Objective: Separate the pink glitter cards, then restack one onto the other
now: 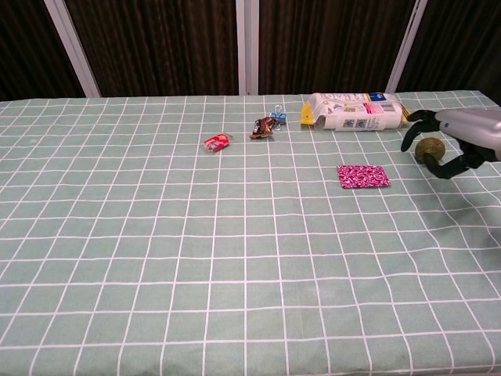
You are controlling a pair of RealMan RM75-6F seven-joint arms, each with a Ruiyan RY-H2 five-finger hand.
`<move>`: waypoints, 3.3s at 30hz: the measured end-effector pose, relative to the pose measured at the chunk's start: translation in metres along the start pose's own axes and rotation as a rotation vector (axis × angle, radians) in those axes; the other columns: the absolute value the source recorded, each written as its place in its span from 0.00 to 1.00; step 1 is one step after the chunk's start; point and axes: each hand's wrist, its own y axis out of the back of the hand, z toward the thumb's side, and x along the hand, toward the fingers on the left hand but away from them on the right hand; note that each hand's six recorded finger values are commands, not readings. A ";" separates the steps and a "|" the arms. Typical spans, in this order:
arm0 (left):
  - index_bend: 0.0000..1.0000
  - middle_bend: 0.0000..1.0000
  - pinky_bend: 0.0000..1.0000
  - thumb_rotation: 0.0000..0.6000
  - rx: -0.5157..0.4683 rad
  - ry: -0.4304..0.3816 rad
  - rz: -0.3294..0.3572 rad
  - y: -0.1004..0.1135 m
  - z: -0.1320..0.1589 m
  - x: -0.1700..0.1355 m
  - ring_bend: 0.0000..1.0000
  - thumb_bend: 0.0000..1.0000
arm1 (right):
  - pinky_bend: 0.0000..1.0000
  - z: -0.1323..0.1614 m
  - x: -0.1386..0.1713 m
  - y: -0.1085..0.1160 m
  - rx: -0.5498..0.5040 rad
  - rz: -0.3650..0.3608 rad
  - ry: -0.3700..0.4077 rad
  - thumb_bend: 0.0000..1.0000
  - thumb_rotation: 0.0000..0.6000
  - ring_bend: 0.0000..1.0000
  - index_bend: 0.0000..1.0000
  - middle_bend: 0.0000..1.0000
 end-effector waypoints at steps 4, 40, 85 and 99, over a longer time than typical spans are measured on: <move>0.20 0.15 0.14 1.00 0.002 0.003 -0.002 0.000 -0.001 0.001 0.13 0.06 | 0.00 0.015 -0.021 -0.013 0.013 0.039 0.000 0.59 0.86 0.00 0.28 0.00; 0.20 0.15 0.14 1.00 0.012 0.014 -0.010 -0.003 -0.002 0.001 0.13 0.06 | 0.00 0.034 -0.025 -0.050 0.153 0.167 0.050 0.62 0.86 0.00 0.28 0.00; 0.20 0.15 0.14 1.00 0.010 0.026 -0.017 -0.005 -0.006 -0.001 0.13 0.06 | 0.00 0.062 -0.051 -0.034 0.161 0.144 0.067 0.62 0.86 0.00 0.28 0.00; 0.20 0.15 0.14 1.00 0.005 0.035 -0.014 -0.006 -0.010 -0.005 0.13 0.06 | 0.00 0.078 -0.038 -0.043 0.184 0.154 0.126 0.62 0.86 0.00 0.28 0.00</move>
